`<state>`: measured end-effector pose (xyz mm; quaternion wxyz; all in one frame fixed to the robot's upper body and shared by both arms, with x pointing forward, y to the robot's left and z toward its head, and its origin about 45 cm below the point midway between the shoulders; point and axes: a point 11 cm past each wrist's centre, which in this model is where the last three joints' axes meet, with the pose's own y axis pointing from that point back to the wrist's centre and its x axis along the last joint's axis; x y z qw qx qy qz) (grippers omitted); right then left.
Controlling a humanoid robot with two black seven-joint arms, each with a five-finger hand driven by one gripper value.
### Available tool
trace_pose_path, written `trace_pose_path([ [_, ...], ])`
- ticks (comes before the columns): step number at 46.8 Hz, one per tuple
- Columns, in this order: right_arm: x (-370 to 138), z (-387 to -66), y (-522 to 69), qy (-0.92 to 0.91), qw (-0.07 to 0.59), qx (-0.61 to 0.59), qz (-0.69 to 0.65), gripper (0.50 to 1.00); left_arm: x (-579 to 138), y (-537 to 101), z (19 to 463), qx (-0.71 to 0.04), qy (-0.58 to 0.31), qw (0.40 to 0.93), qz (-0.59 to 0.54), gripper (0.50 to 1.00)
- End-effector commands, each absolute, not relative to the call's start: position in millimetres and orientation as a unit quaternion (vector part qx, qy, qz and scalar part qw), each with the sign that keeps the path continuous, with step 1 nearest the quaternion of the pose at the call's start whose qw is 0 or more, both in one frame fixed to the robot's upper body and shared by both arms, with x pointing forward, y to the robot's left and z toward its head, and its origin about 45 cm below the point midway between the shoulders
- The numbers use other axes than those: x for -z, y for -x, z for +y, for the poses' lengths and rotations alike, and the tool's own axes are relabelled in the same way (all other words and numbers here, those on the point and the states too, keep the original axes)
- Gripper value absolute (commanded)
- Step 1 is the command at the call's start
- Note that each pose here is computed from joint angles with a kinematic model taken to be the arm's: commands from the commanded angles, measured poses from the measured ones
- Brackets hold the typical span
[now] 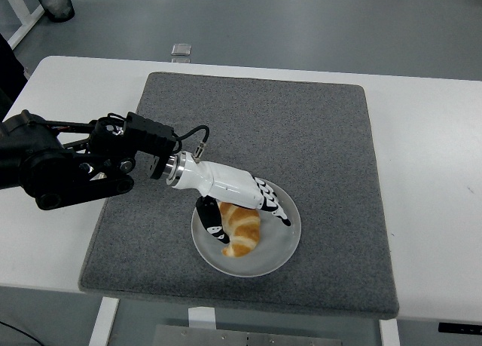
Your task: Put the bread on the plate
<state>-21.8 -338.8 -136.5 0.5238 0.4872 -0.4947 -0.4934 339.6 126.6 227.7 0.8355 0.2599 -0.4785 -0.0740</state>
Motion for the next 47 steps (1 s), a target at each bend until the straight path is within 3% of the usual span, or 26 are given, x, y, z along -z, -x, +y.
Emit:
trace_pose_path([
  [1, 136.5, -338.9, 21.8, -0.487, 0.524, 0.493, -0.495, 0.952, -234.6, -342.2, 123.4, 0.062, -0.250, 0.843, -0.472, 0.992],
  [13, 136.5, -338.9, 21.8, -0.487, 0.524, 0.493, -0.495, 0.952, -303.4, -368.0, 106.9, -0.030, -0.171, 0.876, -0.450, 0.994],
  [22, 136.5, -338.9, 21.8, -0.487, 0.524, 0.493, -0.495, 0.952, -354.7, -398.4, 116.2, -0.127, -0.093, 0.923, -0.351, 0.999],
  [32, 136.5, -338.9, 21.8, -0.487, 0.524, 0.493, -0.495, 0.952, -376.7, -436.6, 152.2, -0.252, -0.005, 0.943, -0.218, 1.000],
  [47, 136.5, -338.9, 21.8, -0.487, 0.524, 0.493, -0.495, 0.952, -372.7, -484.9, 218.2, -0.418, 0.048, 0.906, -0.042, 1.000],
])
